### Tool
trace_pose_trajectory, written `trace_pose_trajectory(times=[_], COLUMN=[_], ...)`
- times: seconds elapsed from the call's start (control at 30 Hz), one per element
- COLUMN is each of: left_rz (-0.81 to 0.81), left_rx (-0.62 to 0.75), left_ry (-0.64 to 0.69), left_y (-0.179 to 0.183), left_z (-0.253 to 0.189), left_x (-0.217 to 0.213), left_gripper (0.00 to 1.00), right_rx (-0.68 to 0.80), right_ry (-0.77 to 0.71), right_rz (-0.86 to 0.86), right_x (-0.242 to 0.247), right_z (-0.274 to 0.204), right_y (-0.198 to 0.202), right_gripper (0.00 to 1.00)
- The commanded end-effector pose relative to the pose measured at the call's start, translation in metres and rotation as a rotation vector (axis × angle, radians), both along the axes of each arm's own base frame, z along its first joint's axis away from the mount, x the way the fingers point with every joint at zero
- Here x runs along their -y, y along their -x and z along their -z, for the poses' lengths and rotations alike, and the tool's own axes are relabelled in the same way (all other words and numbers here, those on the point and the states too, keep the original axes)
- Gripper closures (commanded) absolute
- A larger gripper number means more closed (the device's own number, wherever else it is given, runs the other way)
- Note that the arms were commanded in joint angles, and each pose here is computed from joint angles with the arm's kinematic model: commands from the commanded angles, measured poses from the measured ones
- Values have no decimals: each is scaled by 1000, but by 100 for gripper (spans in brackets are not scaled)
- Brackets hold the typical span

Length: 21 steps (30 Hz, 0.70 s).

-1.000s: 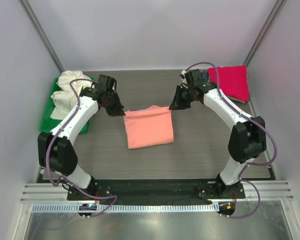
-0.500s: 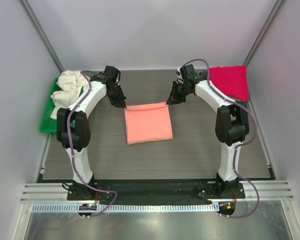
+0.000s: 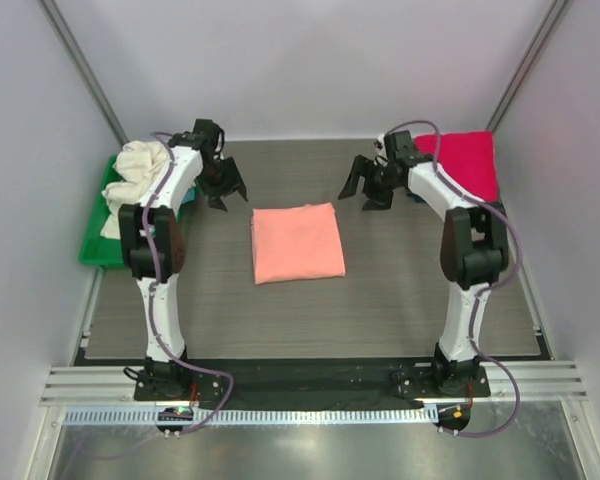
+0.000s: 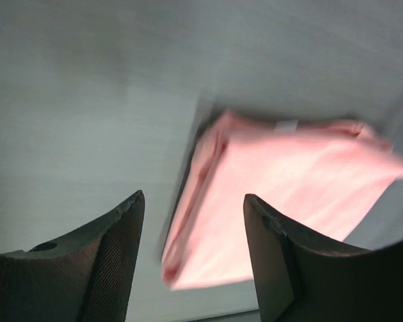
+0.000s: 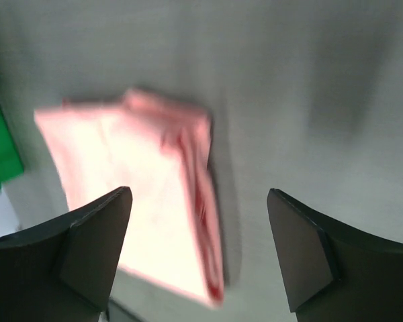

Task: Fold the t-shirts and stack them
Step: Fold the tshirt

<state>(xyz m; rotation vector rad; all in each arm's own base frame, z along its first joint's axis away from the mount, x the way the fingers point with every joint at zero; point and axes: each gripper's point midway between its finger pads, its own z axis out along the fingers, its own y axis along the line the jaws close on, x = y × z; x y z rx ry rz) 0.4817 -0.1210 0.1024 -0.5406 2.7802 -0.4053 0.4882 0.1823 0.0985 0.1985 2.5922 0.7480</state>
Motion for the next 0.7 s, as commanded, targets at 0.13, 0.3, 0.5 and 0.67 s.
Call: trace_pose_trajectory(times=[0.13,0.3,0.5,0.67], left_rz=[52,91,90,137], left_rx=[148,134,117,171], left_ry=[54,51,79,175], left_y=[83,125,164,176], left_z=[-60,-52,-38,-40], left_x=[21,26,22,54], left_gripper=[41,42,43,45], right_rx=[153,42,-15,-71], right_ry=[-216,-197,-253,-208], right_rz=[-216,-284,-306,-268], right_x=[-56,-77,-95,-83], right_z=[-57,0,39,64], right_y=[109,154,171,185], right_gripper=[20,29,35,36])
